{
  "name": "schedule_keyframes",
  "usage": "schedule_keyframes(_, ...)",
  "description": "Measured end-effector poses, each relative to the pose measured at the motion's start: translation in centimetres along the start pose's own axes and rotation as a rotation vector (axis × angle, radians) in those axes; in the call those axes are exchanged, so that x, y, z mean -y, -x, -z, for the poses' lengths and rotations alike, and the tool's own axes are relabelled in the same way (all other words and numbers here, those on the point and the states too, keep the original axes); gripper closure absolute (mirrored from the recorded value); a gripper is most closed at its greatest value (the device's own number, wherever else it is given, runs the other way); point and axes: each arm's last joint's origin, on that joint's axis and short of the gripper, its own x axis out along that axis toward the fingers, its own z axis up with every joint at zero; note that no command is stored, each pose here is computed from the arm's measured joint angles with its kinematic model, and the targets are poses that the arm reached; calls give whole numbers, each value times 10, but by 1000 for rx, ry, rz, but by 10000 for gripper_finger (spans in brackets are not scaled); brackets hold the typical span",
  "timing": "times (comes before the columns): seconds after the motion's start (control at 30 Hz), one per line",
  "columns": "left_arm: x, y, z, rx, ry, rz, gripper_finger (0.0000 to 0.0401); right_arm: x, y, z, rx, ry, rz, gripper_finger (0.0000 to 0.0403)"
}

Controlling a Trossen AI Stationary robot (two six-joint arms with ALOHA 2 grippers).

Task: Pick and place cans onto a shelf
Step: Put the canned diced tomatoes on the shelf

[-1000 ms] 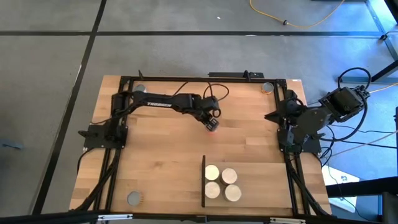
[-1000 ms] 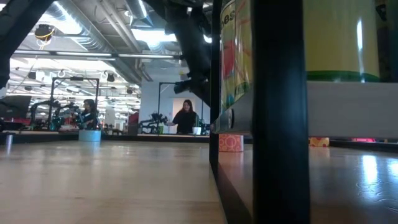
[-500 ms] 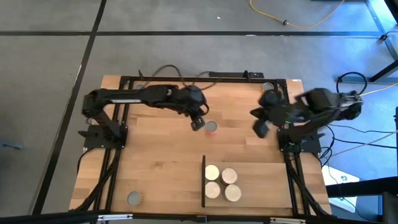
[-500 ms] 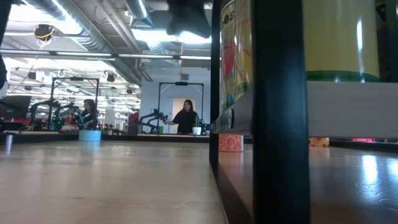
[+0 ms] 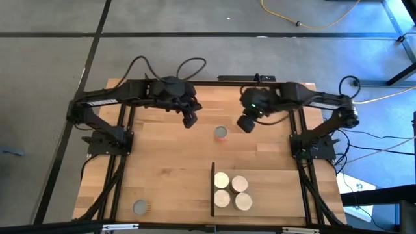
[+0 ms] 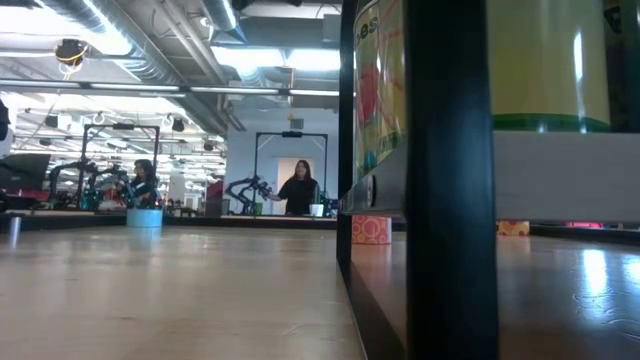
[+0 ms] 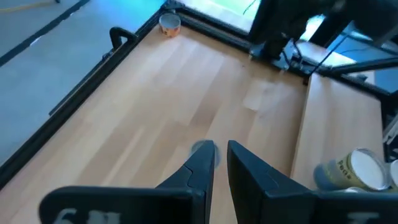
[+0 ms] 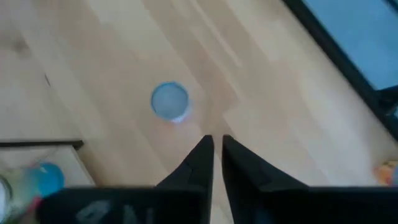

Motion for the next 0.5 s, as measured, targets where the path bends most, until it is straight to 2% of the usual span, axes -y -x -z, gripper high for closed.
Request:
schedule_keyframes(0.13, -2, 14, 0, 10, 4, 4, 362, 0, -27, -17, -68, -2, -114, 340)
schedule_keyframes(0.23, -3, 20, 1, 15, 5, 5, 362, 2, -50, -25, -137, -54, -156, 325)
schedule_keyframes(0.5, -5, 29, 1, 23, 6, 8, 362, 10, -110, -37, -271, -186, -54, 320)
